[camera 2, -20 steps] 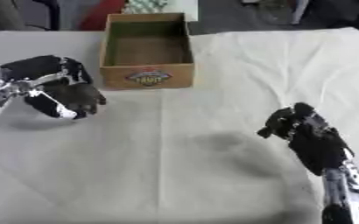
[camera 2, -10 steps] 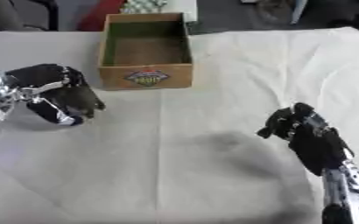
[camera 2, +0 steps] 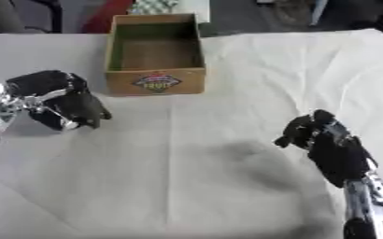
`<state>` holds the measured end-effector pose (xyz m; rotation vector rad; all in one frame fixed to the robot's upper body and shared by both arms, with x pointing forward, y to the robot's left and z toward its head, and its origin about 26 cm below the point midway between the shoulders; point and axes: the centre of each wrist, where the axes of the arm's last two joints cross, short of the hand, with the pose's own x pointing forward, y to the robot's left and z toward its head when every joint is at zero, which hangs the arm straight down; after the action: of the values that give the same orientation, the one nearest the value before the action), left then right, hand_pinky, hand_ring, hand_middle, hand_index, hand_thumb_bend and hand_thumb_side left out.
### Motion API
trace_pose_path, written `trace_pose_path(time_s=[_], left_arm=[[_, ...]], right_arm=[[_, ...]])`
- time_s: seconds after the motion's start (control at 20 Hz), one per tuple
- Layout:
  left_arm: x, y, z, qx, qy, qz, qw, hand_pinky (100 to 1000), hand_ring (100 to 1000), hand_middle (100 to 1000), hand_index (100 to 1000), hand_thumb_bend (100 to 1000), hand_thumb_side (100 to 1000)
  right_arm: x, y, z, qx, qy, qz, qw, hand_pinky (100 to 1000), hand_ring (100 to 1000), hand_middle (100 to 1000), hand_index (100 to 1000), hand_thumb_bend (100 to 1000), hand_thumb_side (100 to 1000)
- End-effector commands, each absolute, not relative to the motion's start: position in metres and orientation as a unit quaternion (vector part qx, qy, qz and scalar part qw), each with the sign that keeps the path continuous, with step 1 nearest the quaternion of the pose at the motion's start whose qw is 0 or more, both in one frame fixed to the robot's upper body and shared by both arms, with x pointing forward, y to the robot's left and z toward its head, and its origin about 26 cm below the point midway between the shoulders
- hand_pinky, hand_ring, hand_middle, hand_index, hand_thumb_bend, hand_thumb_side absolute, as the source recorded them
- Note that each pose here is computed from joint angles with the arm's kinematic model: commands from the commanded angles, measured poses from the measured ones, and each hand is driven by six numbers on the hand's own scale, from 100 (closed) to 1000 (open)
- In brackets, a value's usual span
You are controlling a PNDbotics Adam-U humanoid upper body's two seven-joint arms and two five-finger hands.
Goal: Pick up objects on the table and place them in the box.
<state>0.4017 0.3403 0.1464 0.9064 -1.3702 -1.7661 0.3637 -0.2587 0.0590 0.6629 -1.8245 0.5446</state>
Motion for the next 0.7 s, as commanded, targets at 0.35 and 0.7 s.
trace_pose_path(time_s=[0.35,0.7], left_arm=[[0.396,0.343,0.185,0.338,-0.538,-0.699,0.330,650,441,409,530,100,211],[0.390,0.347,0.228,0.341,-0.535,-0.706,0.314,648,434,396,520,117,211]], right_arm=[[0.365,-0.264,0.067,0.269,-0.769,0.238,0.528,646,513,535,634,100,861],[0.364,-0.266,0.067,0.267,-0.769,0.239,0.530,647,514,535,634,100,862]])
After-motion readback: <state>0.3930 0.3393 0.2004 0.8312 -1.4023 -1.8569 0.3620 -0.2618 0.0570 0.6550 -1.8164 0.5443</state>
